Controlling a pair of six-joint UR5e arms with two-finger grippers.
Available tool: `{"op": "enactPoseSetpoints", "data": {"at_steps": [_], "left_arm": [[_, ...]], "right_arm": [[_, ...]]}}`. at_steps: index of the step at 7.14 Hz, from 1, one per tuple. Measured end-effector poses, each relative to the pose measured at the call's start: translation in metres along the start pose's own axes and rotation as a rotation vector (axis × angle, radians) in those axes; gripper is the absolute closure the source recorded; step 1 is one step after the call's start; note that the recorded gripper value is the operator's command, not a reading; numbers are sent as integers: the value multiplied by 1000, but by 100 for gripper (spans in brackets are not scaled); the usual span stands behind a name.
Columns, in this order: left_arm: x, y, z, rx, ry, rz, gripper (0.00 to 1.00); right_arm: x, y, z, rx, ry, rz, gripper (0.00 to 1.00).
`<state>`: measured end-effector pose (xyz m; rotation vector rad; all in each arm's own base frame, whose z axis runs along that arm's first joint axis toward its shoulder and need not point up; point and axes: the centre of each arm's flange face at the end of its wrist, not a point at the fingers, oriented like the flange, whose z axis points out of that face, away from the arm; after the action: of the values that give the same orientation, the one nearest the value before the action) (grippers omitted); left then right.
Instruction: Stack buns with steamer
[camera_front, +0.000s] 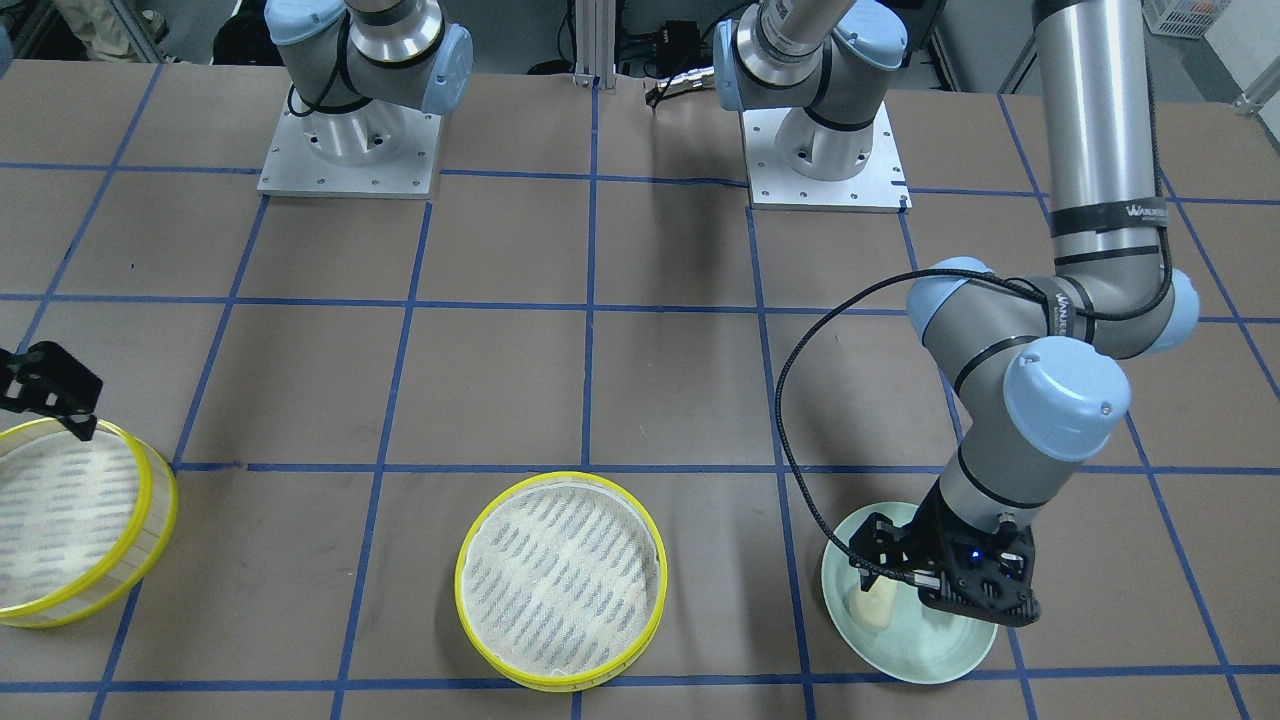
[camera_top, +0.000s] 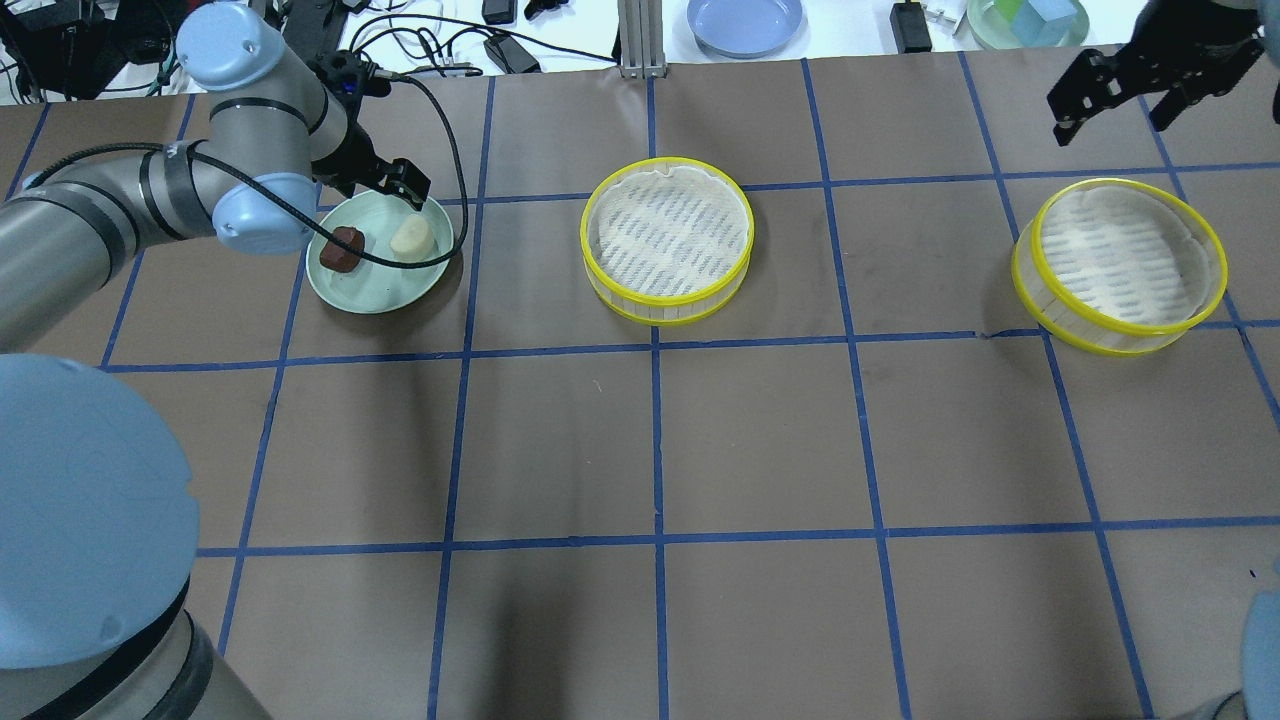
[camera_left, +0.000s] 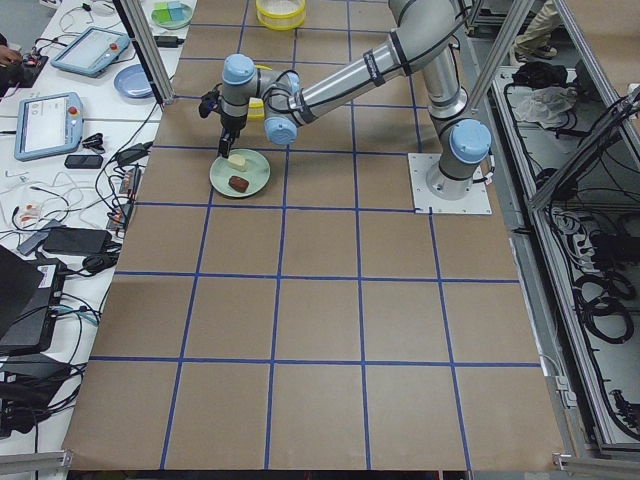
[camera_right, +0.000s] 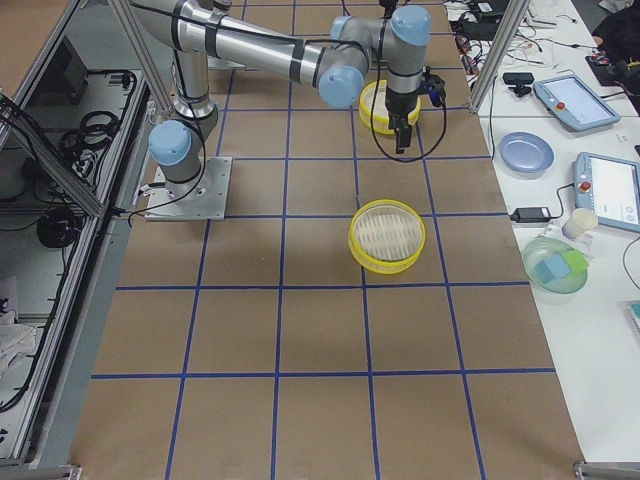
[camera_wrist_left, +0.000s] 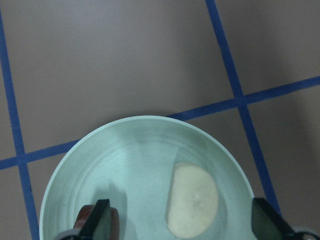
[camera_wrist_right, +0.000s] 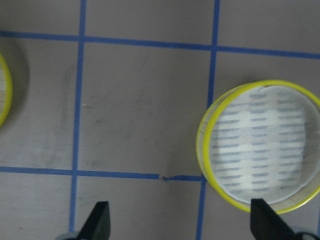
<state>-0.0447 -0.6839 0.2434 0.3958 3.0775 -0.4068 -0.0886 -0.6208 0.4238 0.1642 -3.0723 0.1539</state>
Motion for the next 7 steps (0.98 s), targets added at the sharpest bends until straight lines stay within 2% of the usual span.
{"op": "enactPoseSetpoints", "data": {"at_steps": [1, 2, 3, 5, 7], "left_arm": [[0, 4, 25, -7, 3, 14, 42], [1, 8, 44, -16, 7, 21, 89], [1, 11, 57, -28, 12, 22, 100], [0, 8, 57, -21, 10, 10, 100], [10, -11, 22, 42, -1, -93, 100]], "right_arm": [[39, -3, 22, 3, 11, -23, 0], [72, -5, 41, 7, 23, -43, 0], [102, -3, 59, 10, 34, -57, 0], [140, 4, 79, 11, 47, -71, 0], [166, 8, 100, 12, 60, -71, 0]]}}
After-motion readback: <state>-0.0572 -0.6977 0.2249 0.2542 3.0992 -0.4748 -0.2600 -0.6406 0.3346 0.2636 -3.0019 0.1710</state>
